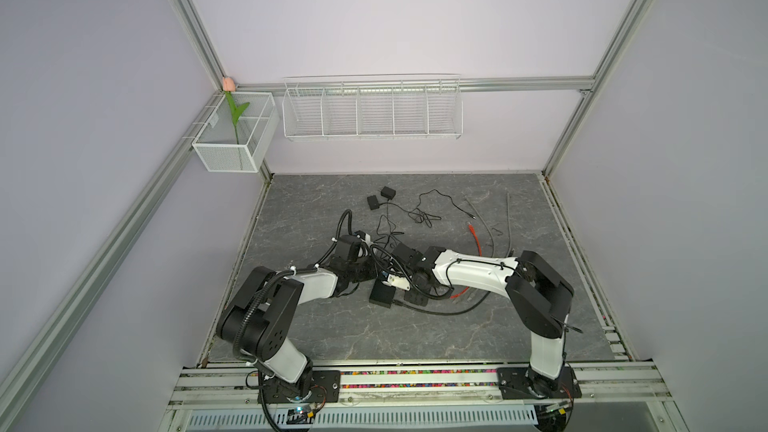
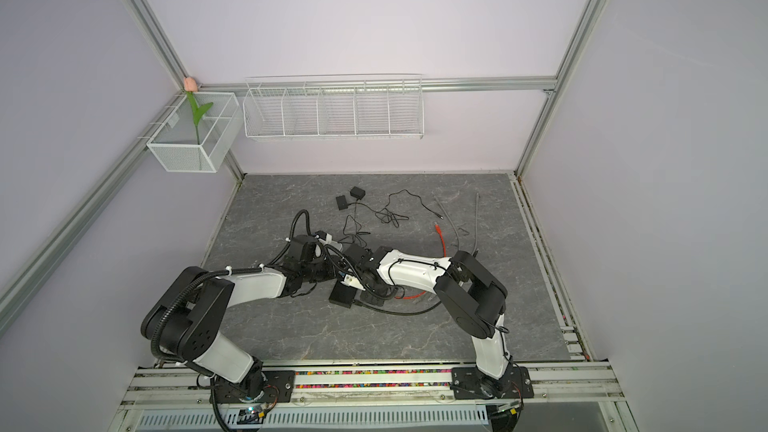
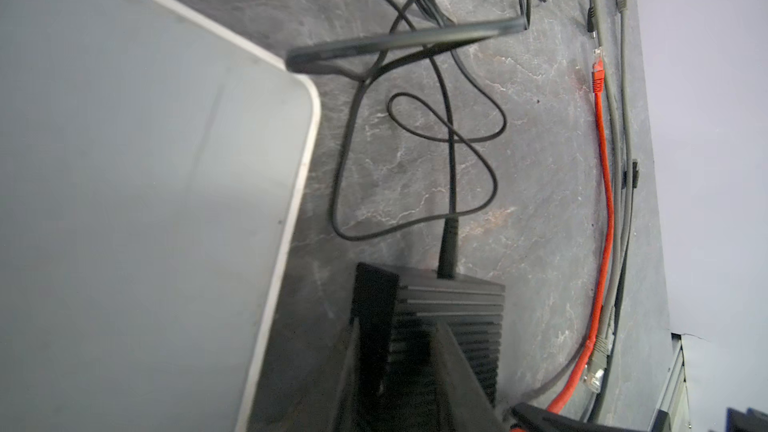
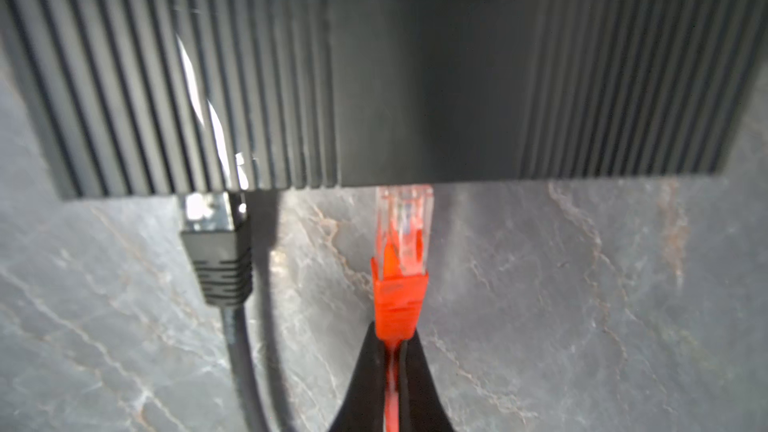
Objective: Insert the plug into the switch port
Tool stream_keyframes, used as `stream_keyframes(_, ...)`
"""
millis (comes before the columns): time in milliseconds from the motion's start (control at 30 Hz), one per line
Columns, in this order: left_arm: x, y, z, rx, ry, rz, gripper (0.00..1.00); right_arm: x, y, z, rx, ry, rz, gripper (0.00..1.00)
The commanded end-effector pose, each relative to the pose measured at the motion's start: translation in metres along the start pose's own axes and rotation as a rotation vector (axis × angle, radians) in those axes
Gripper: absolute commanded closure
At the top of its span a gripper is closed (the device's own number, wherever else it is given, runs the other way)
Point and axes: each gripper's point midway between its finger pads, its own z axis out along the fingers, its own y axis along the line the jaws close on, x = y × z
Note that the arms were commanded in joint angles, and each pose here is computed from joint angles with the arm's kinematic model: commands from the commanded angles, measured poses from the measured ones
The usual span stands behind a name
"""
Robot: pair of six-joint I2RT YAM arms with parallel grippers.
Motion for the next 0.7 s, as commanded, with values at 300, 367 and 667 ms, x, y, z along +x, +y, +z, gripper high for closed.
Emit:
stream_keyframes(300, 0.010, -0.004, -0.001, -0.006, 0.036, 0.040, 0.74, -0.004, 0.000, 0.000, 0.017, 0.002, 0.010, 0.94)
stream_keyframes(367, 0.011, -0.005, 0.000, 0.000, 0.040, 0.037, 0.74, 0.000, -0.003, 0.001, 0.035, 0.018, 0.013, 0.94)
stream_keyframes(667, 0.014, -0.007, -0.002, 0.031, 0.042, 0.032, 0.74, 0.005, -0.008, 0.004, 0.048, 0.049, 0.021, 0.93)
